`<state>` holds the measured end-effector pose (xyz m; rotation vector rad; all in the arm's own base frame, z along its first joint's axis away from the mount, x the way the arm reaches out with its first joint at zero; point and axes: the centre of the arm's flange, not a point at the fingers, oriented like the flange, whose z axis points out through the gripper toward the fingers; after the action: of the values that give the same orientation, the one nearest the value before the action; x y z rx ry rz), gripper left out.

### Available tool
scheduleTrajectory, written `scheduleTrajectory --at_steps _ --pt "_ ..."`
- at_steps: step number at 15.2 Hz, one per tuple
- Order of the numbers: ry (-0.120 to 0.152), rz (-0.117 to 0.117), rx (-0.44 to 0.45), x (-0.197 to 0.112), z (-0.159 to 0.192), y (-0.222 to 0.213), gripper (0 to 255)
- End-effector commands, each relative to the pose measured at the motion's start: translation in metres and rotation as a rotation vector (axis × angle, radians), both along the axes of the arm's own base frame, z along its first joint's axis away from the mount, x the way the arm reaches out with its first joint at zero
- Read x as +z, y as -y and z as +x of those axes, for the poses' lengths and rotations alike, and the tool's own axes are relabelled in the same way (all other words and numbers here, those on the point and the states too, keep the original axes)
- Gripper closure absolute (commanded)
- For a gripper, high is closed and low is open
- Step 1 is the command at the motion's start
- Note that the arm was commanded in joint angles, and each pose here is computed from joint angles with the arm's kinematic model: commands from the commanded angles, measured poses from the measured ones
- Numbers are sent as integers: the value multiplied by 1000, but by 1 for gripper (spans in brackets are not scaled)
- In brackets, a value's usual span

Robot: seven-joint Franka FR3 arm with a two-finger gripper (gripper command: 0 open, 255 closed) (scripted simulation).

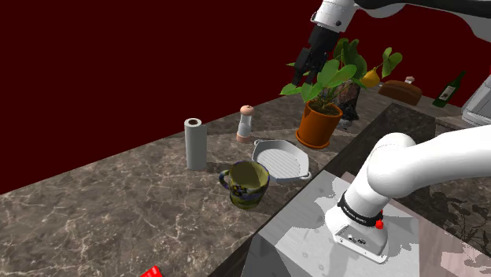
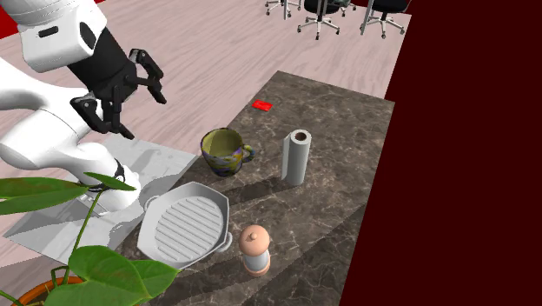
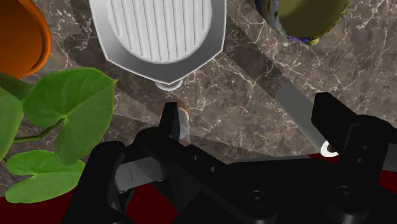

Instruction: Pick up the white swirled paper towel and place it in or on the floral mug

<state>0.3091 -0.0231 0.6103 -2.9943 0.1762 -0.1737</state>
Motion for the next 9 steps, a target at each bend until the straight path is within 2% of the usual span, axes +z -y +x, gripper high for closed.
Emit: scheduleTrajectory --at_steps 1,9 --pt "0 0 0 0 0 0 0" --pt "-30 -31 5 -38 82 -65 0"
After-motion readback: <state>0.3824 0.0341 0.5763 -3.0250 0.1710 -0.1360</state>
